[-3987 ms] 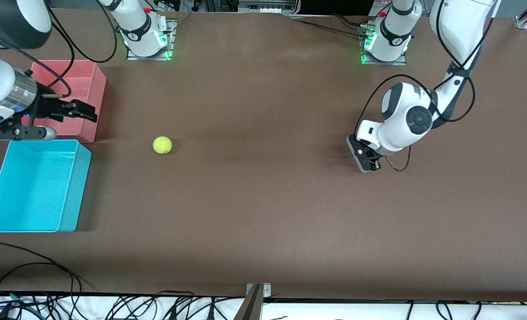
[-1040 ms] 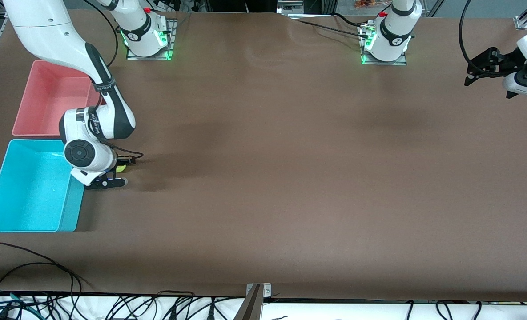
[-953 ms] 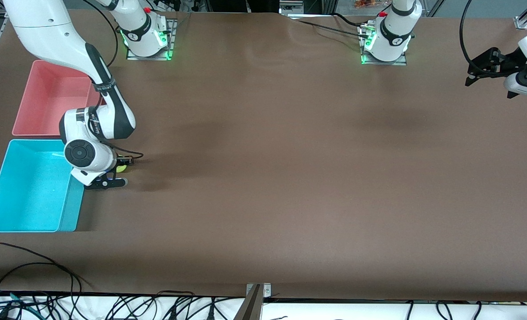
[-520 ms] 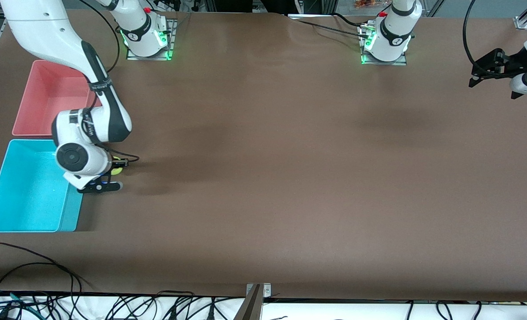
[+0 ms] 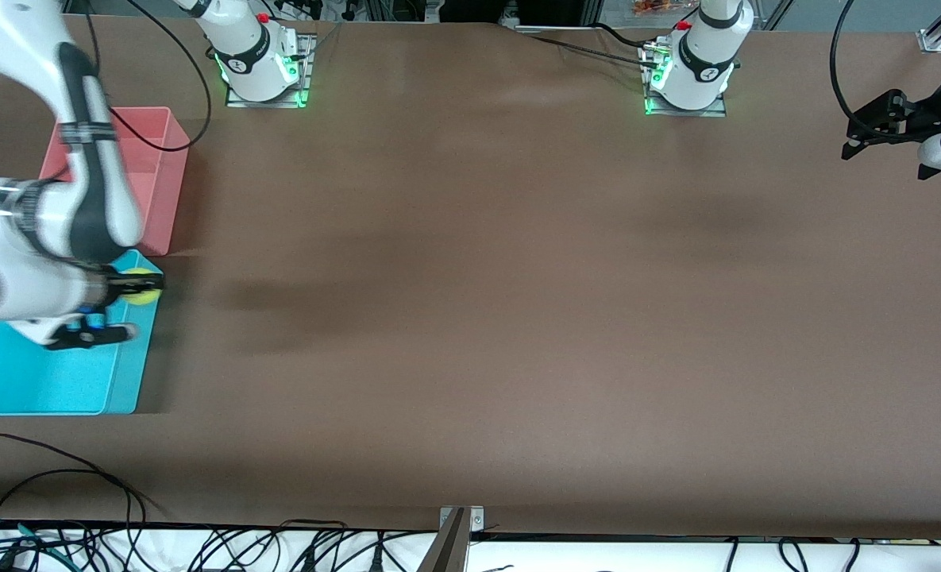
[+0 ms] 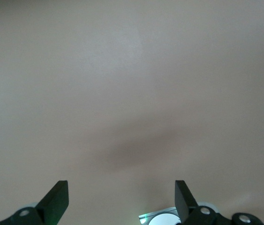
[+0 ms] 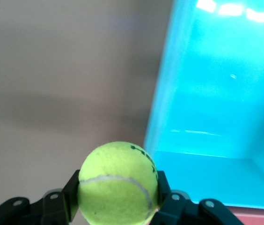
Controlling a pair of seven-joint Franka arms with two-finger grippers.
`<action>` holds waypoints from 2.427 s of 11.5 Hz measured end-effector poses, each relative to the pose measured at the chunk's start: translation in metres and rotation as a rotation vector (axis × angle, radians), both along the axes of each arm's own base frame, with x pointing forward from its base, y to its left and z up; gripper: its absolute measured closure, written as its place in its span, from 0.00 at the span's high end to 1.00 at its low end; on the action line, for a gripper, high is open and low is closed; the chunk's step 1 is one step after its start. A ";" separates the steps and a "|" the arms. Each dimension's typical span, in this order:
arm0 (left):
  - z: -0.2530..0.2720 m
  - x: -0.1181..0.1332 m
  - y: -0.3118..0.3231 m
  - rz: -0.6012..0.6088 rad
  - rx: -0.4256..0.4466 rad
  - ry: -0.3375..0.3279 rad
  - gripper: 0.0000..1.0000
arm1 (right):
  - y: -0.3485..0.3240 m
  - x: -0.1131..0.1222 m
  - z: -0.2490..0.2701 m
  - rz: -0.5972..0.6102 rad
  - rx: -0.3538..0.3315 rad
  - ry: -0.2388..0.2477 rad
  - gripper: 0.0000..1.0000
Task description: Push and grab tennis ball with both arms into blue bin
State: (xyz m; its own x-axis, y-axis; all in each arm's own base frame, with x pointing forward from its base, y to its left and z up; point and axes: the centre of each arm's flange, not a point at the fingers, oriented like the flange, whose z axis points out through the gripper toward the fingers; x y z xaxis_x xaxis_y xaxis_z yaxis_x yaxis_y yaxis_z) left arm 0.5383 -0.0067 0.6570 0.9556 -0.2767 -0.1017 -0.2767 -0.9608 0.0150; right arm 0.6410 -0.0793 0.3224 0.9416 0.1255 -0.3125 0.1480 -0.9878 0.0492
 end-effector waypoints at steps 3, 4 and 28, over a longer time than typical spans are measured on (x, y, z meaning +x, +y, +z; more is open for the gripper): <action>0.000 0.000 0.000 0.000 0.000 0.000 1.00 | -0.088 -0.017 -0.007 -0.007 0.080 0.013 0.66; 0.000 0.000 0.000 0.001 0.000 0.000 1.00 | -0.096 -0.020 -0.012 -0.006 0.089 0.020 0.66; 0.000 0.000 0.000 0.121 0.012 -0.002 1.00 | -0.100 0.023 0.054 -0.027 0.135 -0.015 1.00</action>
